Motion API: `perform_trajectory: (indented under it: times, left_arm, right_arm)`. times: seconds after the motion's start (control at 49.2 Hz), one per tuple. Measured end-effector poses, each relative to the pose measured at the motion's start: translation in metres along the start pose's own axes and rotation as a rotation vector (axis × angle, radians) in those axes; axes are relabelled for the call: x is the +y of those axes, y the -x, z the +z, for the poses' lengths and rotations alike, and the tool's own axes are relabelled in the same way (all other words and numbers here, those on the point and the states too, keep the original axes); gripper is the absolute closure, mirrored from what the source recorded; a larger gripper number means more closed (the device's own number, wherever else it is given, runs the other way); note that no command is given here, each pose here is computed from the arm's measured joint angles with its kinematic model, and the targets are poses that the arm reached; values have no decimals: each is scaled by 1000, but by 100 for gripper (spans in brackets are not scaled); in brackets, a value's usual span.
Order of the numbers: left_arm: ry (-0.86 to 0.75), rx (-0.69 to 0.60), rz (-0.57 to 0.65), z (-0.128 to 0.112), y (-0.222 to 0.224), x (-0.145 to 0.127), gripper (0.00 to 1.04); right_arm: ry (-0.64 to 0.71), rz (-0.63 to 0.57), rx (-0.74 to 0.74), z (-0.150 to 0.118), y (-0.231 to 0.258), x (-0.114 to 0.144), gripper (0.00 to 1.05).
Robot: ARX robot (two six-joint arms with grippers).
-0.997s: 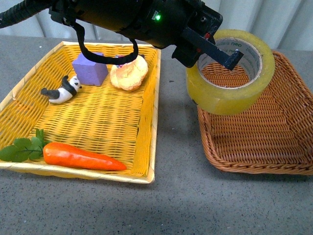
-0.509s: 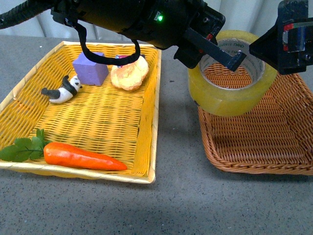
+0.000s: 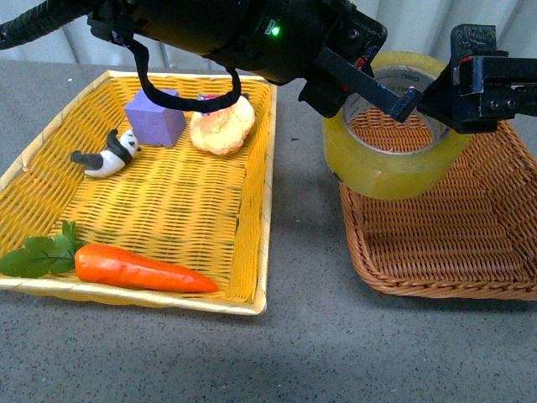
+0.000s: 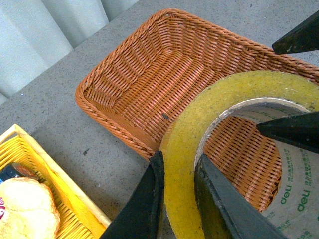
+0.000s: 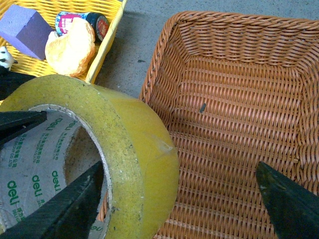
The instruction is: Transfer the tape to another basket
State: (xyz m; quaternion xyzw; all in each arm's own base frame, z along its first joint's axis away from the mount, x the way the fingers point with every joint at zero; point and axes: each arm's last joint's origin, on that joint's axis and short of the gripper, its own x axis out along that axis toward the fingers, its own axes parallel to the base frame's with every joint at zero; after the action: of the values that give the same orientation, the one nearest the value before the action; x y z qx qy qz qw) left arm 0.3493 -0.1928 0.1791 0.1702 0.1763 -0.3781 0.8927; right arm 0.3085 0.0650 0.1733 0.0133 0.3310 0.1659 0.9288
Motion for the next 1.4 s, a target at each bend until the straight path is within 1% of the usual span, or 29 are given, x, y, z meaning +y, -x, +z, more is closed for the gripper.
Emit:
perform_trajectory:
  times: [0.142, 0.224, 0.244, 0.285, 0.305, 0.346, 0.387, 0.468, 0.732, 0.753, 0.773, 0.814, 0.854, 0.875, 0.936, 0.977, 1.078, 1.139, 1.18, 1.2, 1.241, 1.404]
  left_arm:
    - [0, 0, 0, 0, 0, 0, 90]
    - [1, 0, 0, 0, 0, 0, 90]
    - [1, 0, 0, 0, 0, 0, 90]
    - [1, 0, 0, 0, 0, 0, 90]
    - [2, 0, 0, 0, 0, 0, 90]
    - [2, 0, 0, 0, 0, 0, 90]
    - [8, -2, -5, 0, 0, -1, 90]
    - [13, -17, -5, 6, 1, -1, 91]
    - [18, -25, -9, 8, 3, -1, 90]
    - [18, -26, -11, 8, 3, -1, 87]
    - [16, -26, -11, 8, 3, -1, 81]
    - [27, -3, 14, 8, 2, -1, 75]
    - [46, 37, 55, 10, 2, -1, 68]
    - [51, 49, 81, 11, 2, -1, 62]
    - [56, 56, 106, 12, 2, -1, 55]
    - [68, 58, 118, 12, 2, 0, 48]
    - [99, 60, 155, 10, 4, 9, 28]
    - [121, 50, 190, 10, 6, 17, 14]
    - [134, 40, 214, 10, 7, 20, 7]
    - [143, 30, 233, 11, 7, 23, 5]
    - [166, 9, 267, 11, 9, 28, 7]
    - [219, -27, 358, 8, 14, 39, 7]
  right_arm:
    - [-9, 1, 0, 0, 0, 0, 36]
    - [-23, 9, -3, 2, 0, 2, 54]
    - [-24, 10, -3, 2, 0, 2, 56]
    - [-28, 16, -2, 3, 0, 3, 63]
    - [-31, 22, 1, 3, 0, 4, 68]
    - [-32, 25, 2, 3, 0, 5, 73]
    - [-30, 18, 6, 3, -1, 6, 80]
    - [-48, 15, 20, 1, -2, 6, 88]
    - [-60, 12, 20, 1, -2, 5, 88]
    - [-61, 12, 20, 1, -2, 4, 88]
    - [-59, 13, 20, 1, -2, 3, 89]
    - [-56, 6, 20, 1, -2, 2, 89]
    - [-45, -6, 21, 1, -3, 1, 89]
    - [-36, -21, 24, 0, -5, 0, 89]
    - [-27, -45, 26, 1, -7, -2, 89]
    - [-19, -66, 29, 1, -9, -5, 89]
    - [-30, -112, 39, 1, -13, -18, 89]
    - [-44, -141, 49, -1, -17, -29, 89]
    - [-50, -149, 56, -2, -19, -33, 89]
    - [-55, -154, 61, -3, -21, -37, 89]
    - [-64, -157, 71, -4, -26, -42, 89]
    - [-93, -155, 111, -13, -41, -55, 89]
